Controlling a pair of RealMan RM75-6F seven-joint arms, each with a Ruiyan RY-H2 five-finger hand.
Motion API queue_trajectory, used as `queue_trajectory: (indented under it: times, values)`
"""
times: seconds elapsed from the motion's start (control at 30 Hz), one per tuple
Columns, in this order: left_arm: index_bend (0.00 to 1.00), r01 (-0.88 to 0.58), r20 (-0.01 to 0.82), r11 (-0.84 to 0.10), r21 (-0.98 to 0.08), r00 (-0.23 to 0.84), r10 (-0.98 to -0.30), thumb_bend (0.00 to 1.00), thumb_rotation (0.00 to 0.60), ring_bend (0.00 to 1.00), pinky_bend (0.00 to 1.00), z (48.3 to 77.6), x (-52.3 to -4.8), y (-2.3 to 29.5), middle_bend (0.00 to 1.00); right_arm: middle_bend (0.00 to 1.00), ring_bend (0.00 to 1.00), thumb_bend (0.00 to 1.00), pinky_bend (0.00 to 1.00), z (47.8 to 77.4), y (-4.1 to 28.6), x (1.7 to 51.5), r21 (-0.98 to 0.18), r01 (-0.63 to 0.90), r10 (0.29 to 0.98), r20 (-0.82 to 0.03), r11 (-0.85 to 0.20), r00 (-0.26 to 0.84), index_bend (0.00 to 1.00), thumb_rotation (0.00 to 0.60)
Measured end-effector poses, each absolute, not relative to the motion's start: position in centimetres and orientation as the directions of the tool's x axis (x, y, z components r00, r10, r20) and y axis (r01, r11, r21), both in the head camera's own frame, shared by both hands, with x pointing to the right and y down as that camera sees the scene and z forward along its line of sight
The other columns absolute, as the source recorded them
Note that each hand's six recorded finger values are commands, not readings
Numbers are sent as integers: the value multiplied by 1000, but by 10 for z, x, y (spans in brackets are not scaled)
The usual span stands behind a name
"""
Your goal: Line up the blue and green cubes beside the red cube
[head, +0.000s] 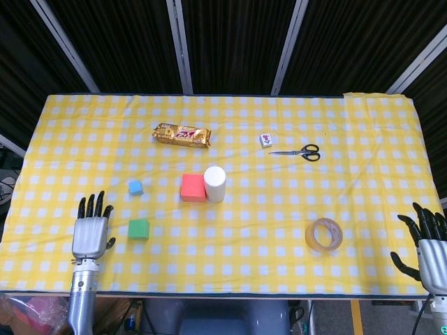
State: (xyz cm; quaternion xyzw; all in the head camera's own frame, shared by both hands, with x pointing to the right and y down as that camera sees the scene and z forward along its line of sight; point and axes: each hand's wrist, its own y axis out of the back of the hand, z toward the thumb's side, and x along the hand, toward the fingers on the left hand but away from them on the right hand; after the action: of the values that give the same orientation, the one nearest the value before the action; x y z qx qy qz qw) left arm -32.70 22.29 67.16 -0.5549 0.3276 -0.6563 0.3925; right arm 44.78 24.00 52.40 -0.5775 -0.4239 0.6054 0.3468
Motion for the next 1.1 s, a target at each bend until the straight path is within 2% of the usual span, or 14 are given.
queue_trajectory:
  times: [0.4, 0.9, 1.1]
  values:
    - [287, 160, 496, -498, -852, -52, -867, 50, 600, 0, 0, 687, -296, 233, 0, 0, 0, 317, 0, 523, 238, 447, -915, 74, 912, -402, -397, -83, 211, 600]
    - [292, 147, 486, -488, -861, -52, -873, 50, 600, 0, 0, 689, -287, 238, 0, 0, 0, 317, 0, 524, 238, 446, -914, 70, 911, -405, -400, -77, 212, 600]
    - [298, 128, 478, -479, -868, -45, -877, 81, 600, 0, 0, 691, -280, 236, 0, 0, 0, 317, 0, 525, 238, 447, -911, 69, 908, -412, -407, -83, 211, 600]
